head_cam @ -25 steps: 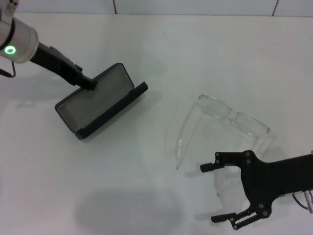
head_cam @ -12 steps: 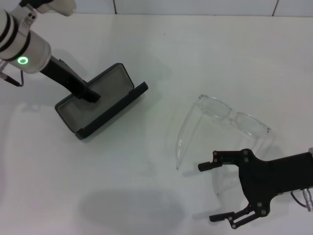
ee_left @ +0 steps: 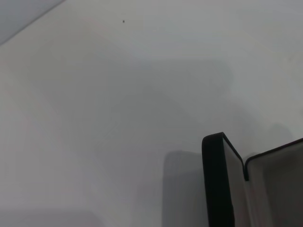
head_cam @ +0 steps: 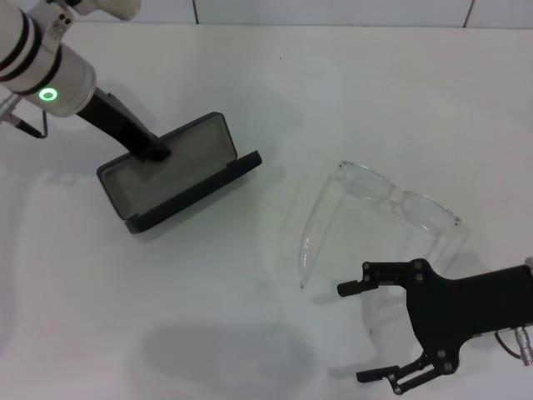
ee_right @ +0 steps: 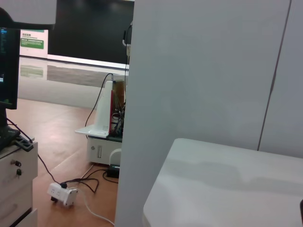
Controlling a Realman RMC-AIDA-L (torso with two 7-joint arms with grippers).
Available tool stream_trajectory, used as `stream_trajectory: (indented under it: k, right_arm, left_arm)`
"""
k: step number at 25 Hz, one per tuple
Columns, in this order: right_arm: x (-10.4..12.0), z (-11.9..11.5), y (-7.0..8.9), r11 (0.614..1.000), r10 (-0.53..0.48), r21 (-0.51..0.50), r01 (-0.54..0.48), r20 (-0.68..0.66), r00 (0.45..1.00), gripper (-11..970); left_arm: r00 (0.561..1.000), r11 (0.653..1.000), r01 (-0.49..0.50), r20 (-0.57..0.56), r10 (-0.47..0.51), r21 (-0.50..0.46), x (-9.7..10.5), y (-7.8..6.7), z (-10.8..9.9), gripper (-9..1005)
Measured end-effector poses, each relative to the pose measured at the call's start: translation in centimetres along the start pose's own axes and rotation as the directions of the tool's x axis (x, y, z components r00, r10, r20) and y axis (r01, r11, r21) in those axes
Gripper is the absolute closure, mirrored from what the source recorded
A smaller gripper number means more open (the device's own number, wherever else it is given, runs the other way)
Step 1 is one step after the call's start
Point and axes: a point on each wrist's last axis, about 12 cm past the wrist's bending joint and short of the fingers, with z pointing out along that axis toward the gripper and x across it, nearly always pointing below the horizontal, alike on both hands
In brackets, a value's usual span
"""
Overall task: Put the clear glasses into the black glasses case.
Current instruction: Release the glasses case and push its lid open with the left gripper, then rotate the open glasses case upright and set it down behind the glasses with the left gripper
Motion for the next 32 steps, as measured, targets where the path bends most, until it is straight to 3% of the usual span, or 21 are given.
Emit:
stream_trajectory:
  k: [3,9,10,13,18,22,23,32]
  right_arm:
    - [0.1,-0.1,0.2,1.0,0.005,0.004,-0.005,0.0,1.0,72]
    - [0.2,0.0,0.3,1.0,0.01,0.005,-0.01,0.003,1.0,73]
    - [0.2,0.1,0.4,1.0,0.01,0.004,-0.01,0.005,1.0,73]
    - [0.2,0.3,0.5,1.0,0.013,0.005,-0.013,0.009,1.0,73]
    - [0.4,0.3,0.8,1.0,0.021,0.01,-0.021,0.011,1.0,73]
    - [0.6,0.2,1.3,0.999,0.029,0.017,-0.03,0.012,0.999,73]
    - [0.7,0.2,1.4,0.999,0.029,0.019,-0.03,0.012,0.999,73]
    - [0.8,0.1,1.6,0.999,0.021,0.024,-0.021,0.012,1.0,72]
  left_arm:
    - [0.999,0.999,-0.032,0.025,0.033,-0.015,-0.7,-0.3,-0.2,814]
    - [0.979,0.983,-0.148,0.126,0.161,-0.107,-2.2,-1.5,-0.2,833]
    - [0.954,0.965,-0.228,0.168,0.248,-0.133,-3.4,-2.5,0.6,833]
    - [0.923,0.941,-0.301,0.201,0.329,-0.156,-4.6,-3.6,1.8,834]
    - [0.85,0.87,-0.449,0.202,0.487,-0.204,-6.1,-5.6,3.8,835]
    - [0.818,0.85,-0.484,0.237,0.524,-0.209,-6.5,-6.1,3.9,836]
    - [0.781,0.829,-0.511,0.281,0.558,-0.228,-6.6,-6.3,3.9,837]
    - [0.702,0.788,-0.496,0.366,0.611,-0.364,-5.3,-5.8,4.4,839]
